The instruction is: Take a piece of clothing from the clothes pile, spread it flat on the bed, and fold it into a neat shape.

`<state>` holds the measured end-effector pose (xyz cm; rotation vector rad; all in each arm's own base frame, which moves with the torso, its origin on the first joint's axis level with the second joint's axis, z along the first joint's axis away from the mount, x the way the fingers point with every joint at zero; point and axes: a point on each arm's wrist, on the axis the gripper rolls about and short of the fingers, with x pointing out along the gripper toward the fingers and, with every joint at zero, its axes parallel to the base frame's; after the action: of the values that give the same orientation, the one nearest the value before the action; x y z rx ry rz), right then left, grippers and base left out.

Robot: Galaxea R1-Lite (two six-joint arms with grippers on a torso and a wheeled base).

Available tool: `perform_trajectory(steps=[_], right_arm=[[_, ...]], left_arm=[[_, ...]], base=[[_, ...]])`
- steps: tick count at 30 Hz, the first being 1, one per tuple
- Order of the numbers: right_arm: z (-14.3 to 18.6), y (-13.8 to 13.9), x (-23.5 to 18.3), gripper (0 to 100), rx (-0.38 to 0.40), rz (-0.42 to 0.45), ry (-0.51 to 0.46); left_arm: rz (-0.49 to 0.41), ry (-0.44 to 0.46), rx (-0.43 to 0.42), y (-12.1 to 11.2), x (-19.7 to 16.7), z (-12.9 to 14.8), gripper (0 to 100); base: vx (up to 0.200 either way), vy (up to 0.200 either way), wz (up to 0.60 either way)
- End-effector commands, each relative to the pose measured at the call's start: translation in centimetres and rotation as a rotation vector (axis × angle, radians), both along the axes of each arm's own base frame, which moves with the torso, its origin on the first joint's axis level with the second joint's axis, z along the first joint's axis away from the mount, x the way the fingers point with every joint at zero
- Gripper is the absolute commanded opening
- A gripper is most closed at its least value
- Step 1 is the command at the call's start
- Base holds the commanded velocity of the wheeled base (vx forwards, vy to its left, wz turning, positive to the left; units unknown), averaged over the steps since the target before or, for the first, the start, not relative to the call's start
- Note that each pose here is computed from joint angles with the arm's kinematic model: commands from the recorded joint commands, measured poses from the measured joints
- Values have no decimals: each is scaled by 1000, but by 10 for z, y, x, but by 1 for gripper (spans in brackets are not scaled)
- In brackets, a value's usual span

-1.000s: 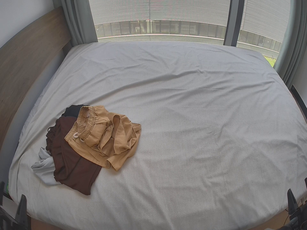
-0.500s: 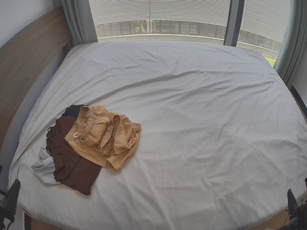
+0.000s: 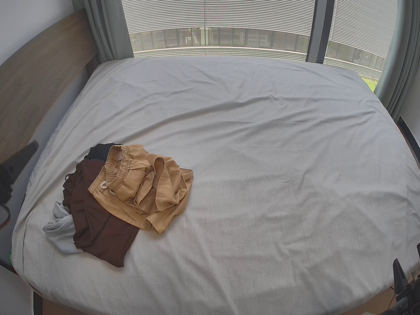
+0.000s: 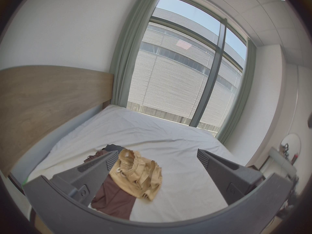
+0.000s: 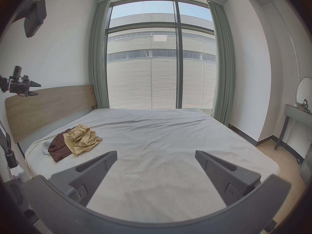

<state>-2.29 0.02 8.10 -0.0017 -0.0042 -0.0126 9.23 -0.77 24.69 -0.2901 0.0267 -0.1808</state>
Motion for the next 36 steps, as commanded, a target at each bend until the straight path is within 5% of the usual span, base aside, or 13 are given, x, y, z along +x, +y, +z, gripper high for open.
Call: perform_trajectory(steps=[1, 4, 22, 36], right_arm=[[-5, 0, 0, 100, 0, 0, 4], [-5, 0, 0, 100, 2, 0, 4], [-5, 0, 0, 100, 3, 2, 4], [-5, 0, 0, 100, 3, 2, 4]], left_arm=[[13, 152, -57, -1, 59, -15, 100], [13, 220, -50, 1, 74, -30, 100], [-27, 285, -55, 1, 180, -93, 100], [-65, 323, -63, 1, 236, -113, 100]], base=[[0, 0, 0], [0, 0, 0], [0, 0, 0], [0, 0, 0]])
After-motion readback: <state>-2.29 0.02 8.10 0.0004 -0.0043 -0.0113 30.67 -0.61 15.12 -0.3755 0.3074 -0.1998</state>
